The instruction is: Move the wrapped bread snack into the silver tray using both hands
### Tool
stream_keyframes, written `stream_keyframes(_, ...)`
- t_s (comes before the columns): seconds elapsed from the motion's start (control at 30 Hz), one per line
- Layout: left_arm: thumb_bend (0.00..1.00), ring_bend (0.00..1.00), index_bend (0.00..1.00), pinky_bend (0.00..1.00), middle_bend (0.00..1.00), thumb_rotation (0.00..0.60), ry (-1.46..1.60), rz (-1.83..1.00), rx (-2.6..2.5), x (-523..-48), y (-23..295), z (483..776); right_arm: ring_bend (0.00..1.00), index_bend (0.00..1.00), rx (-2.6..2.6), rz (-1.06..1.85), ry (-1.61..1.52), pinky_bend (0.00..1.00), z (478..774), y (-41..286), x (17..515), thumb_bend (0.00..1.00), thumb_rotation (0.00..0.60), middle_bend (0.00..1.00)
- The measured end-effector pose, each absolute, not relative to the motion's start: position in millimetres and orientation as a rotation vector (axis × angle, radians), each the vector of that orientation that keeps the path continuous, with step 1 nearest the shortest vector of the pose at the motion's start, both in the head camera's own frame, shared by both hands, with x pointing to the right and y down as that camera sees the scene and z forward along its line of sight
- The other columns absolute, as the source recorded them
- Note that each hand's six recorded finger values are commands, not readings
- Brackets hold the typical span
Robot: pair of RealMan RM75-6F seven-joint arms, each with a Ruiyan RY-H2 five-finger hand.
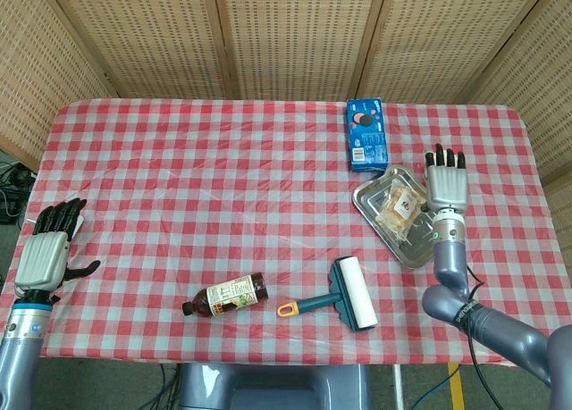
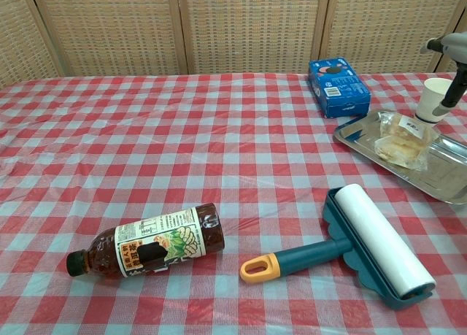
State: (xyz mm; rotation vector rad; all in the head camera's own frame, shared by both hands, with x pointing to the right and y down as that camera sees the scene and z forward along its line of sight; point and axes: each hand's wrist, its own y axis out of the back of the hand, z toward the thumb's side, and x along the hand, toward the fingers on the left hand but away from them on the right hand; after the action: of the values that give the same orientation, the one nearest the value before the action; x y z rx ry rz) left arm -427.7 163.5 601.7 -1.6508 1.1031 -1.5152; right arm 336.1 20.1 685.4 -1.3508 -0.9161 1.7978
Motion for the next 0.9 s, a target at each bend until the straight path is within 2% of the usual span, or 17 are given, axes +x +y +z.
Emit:
stream_keyframes(0.27, 0.17, 0.0, 0.0, 0.0, 0.0, 0.6, 1.105, -1.51, -1.652, -427.4, 163.6, 600.5, 0.0, 0.01, -1.315, 1.832, -0.951, 0.0, 672.8, 21.3, 345.5, 0.1, 0.6, 0.0)
stream_keyframes(0.5, 0.17, 0.0, 0.0, 0.0, 0.0, 0.6, 1.107, -1.507, -1.65, -428.5, 163.3, 599.7, 0.0, 0.0, -1.349, 1.741, -0.969, 0.0, 660.6, 29.7, 336.0, 0.1, 0.6, 0.0)
stream_keyframes(0.7, 0.17, 0.0, 0.0, 0.0, 0.0, 0.6, 1.104, -1.504, -1.64, -429.9, 164.4, 599.5, 0.0, 0.0, -1.413, 1.555, -0.974, 0.0, 643.7, 60.3, 325.4, 0.09, 0.6, 0.0)
stream_keyframes(0.9, 0.17, 0.0, 0.0, 0.0, 0.0, 0.6, 1.094, -1.508, -1.627, -434.0, 169.4, 601.4, 0.0, 0.0, -1.468, 1.377, -0.981, 0.0, 629.5, 112.9, 332.7, 0.08, 0.6, 0.0)
